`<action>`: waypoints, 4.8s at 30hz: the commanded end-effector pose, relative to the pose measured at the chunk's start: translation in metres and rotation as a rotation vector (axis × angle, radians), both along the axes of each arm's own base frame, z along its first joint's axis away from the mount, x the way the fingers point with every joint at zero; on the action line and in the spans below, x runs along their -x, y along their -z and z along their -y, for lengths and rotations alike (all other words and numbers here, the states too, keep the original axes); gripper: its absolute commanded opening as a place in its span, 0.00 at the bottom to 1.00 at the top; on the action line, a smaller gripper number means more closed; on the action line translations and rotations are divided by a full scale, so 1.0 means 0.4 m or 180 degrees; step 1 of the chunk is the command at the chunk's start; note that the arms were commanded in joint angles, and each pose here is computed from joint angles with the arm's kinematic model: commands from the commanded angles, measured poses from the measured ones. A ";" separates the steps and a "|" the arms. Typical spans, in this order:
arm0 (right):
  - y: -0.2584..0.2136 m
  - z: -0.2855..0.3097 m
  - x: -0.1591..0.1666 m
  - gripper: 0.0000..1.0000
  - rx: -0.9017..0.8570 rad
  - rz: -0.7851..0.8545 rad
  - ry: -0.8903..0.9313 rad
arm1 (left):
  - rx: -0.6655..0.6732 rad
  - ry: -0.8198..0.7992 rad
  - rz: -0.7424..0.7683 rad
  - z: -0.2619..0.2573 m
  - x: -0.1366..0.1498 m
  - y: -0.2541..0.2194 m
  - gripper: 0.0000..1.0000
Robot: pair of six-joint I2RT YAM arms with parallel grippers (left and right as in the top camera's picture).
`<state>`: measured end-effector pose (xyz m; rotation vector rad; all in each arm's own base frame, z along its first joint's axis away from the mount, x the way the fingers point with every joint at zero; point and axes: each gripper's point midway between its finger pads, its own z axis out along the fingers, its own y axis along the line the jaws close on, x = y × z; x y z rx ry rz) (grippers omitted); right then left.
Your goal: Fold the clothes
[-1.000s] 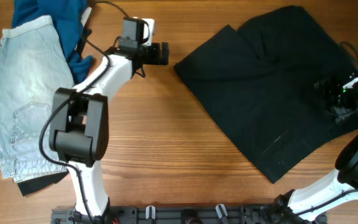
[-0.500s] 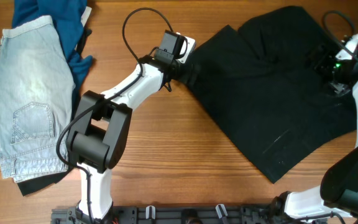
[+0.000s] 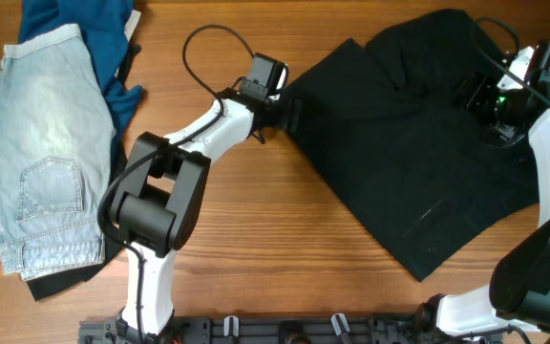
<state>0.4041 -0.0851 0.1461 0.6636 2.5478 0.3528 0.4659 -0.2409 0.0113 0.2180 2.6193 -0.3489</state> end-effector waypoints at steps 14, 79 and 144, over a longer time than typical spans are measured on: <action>0.003 -0.030 0.042 0.62 -0.0106 -0.0216 -0.0098 | 0.0373 -0.0988 -0.0342 -0.122 0.000 -0.091 0.04; 0.371 0.024 0.018 0.77 -0.0043 -0.0480 0.0407 | -0.0216 -0.1799 -0.1017 -0.554 0.160 -0.198 1.00; 0.120 -0.082 0.405 0.86 -0.0214 -0.1292 0.1098 | 0.0035 -0.1683 -0.1935 -0.211 0.513 0.001 0.71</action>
